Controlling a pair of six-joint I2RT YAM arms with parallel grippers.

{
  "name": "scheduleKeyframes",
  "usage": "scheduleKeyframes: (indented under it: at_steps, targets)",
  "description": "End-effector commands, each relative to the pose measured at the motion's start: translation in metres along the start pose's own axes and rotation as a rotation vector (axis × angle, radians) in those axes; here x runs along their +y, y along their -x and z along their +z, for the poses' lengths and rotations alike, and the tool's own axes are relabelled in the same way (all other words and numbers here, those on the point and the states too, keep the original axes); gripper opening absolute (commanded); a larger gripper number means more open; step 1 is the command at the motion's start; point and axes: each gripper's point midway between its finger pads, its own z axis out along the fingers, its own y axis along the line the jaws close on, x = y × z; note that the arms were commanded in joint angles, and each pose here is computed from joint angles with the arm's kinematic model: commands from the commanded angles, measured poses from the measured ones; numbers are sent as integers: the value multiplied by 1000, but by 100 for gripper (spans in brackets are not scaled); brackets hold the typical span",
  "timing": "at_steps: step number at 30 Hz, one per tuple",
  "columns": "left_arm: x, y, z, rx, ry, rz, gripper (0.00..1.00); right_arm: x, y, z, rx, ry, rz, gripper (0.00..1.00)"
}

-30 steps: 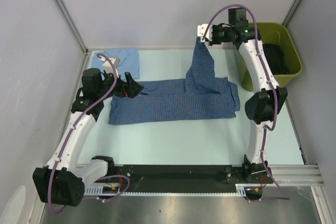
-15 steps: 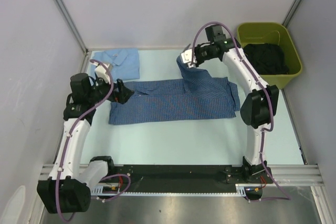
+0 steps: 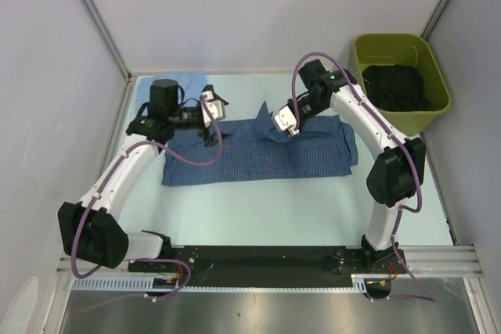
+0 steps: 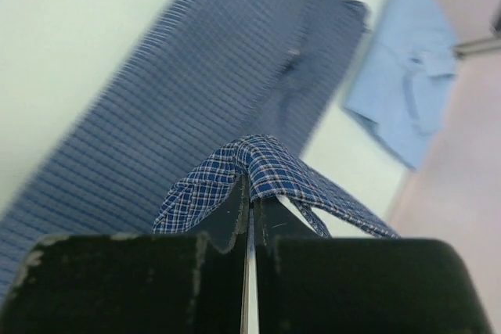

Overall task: Fold and stack the long sleeve shirts
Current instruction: Fold the shirt

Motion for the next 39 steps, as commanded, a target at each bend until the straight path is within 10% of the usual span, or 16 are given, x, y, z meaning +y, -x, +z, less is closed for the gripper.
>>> scheduleKeyframes:
  at_steps: [1, 20, 26, 31, 34, 37, 39]
  targets:
    - [-3, 28, 22, -57, -83, 306, 100, 16, 40, -1, -76, 89, -516, 0]
    - [-105, 29, 91, -103, -497, 590, 97, 54, 67, 23, -99, 206, -594, 1]
    - [-116, 21, 101, -87, -536, 593, 80, 55, 70, 25, -93, 176, -634, 1]
    - [-121, 14, 110, -52, -555, 601, 39, 49, 66, 25, -70, 140, -665, 6]
    - [-112, 14, 115, -6, -520, 508, 3, 40, 61, 20, -31, 96, -622, 27]
    - [-83, 23, 115, -8, -412, 364, 0, 30, 46, -2, 80, 6, -486, 53]
    - [-42, 35, 120, -31, -264, 329, 0, 28, 34, -22, 173, -70, -394, 95]
